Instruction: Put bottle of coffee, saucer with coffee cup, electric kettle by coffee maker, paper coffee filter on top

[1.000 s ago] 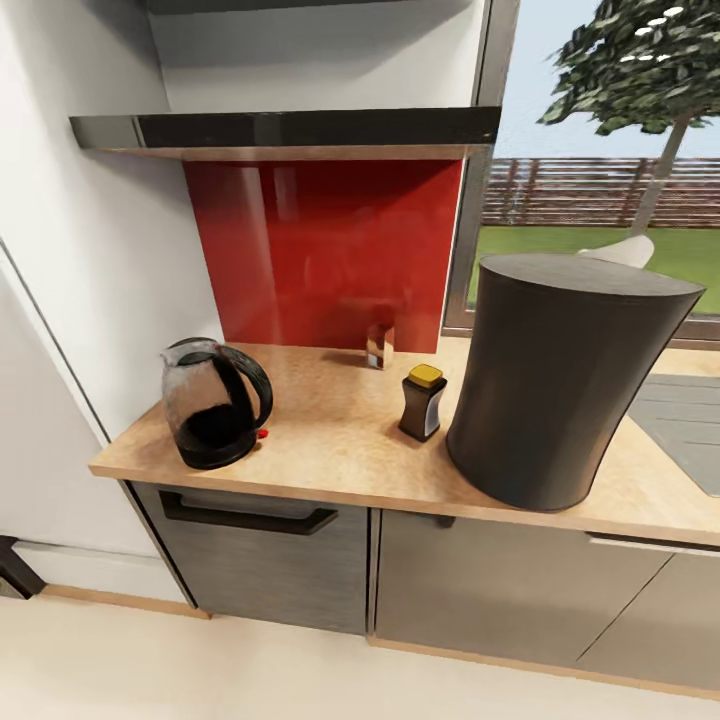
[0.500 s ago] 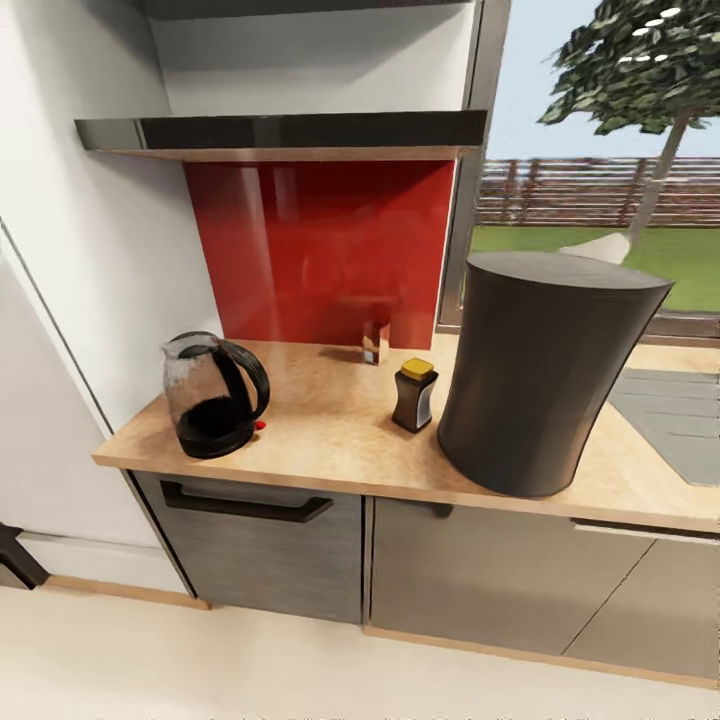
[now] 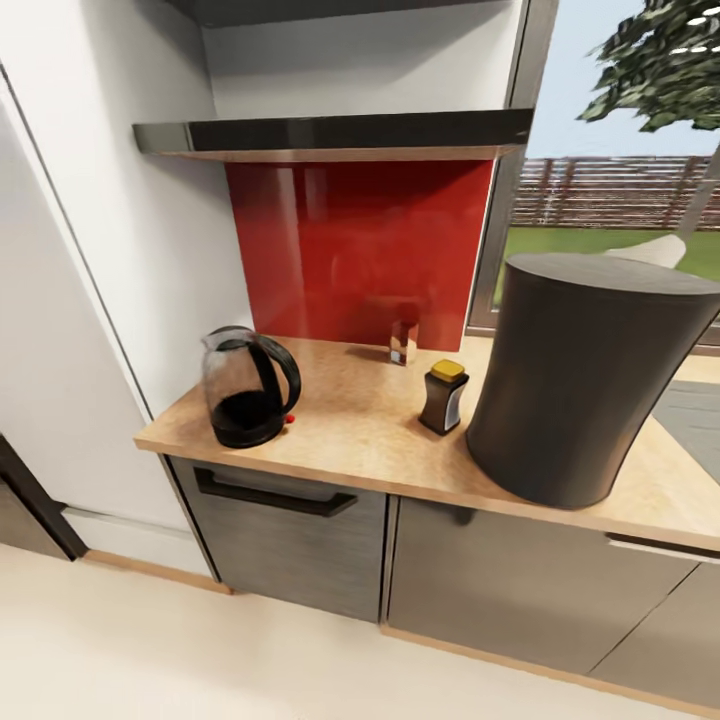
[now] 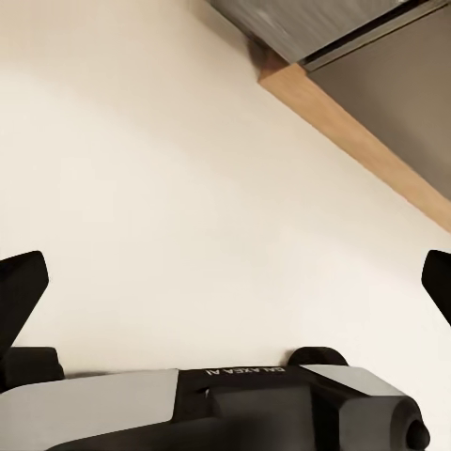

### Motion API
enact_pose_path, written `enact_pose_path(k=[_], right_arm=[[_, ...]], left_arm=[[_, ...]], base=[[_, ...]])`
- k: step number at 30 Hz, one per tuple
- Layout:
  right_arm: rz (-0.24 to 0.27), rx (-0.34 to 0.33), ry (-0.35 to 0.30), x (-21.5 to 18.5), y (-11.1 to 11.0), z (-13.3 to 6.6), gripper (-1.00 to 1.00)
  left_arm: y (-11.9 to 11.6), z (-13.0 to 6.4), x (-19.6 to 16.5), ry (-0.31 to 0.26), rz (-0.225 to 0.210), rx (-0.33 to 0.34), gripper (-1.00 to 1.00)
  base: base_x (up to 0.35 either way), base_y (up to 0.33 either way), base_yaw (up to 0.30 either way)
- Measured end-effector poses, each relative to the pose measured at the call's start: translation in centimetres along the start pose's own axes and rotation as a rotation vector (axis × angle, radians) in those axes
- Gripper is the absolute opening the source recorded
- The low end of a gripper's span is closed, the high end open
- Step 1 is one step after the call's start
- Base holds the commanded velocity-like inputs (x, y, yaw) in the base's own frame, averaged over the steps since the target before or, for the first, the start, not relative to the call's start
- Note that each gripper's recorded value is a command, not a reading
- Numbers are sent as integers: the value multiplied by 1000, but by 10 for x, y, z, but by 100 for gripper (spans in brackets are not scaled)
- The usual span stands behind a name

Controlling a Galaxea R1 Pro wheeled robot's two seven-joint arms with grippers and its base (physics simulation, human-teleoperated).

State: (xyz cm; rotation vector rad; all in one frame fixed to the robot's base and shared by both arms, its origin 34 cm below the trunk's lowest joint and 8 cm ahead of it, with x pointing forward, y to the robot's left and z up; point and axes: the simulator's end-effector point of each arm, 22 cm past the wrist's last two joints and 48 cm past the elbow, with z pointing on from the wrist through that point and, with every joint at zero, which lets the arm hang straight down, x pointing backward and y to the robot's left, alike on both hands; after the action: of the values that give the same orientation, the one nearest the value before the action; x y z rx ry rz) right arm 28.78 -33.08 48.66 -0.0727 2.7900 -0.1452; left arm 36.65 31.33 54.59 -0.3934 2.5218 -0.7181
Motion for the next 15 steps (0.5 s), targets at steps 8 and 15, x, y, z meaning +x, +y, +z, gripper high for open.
enact_pose_path(k=[8,15], right_arm=[[0,0,0,0,1,0,100],[0,-1,1,1,1,0,100]], left_arm=[[0,0,0,0,0,0,100],[0,0,0,0,0,0,100]], base=[[0,0,271],[0,0,272]])
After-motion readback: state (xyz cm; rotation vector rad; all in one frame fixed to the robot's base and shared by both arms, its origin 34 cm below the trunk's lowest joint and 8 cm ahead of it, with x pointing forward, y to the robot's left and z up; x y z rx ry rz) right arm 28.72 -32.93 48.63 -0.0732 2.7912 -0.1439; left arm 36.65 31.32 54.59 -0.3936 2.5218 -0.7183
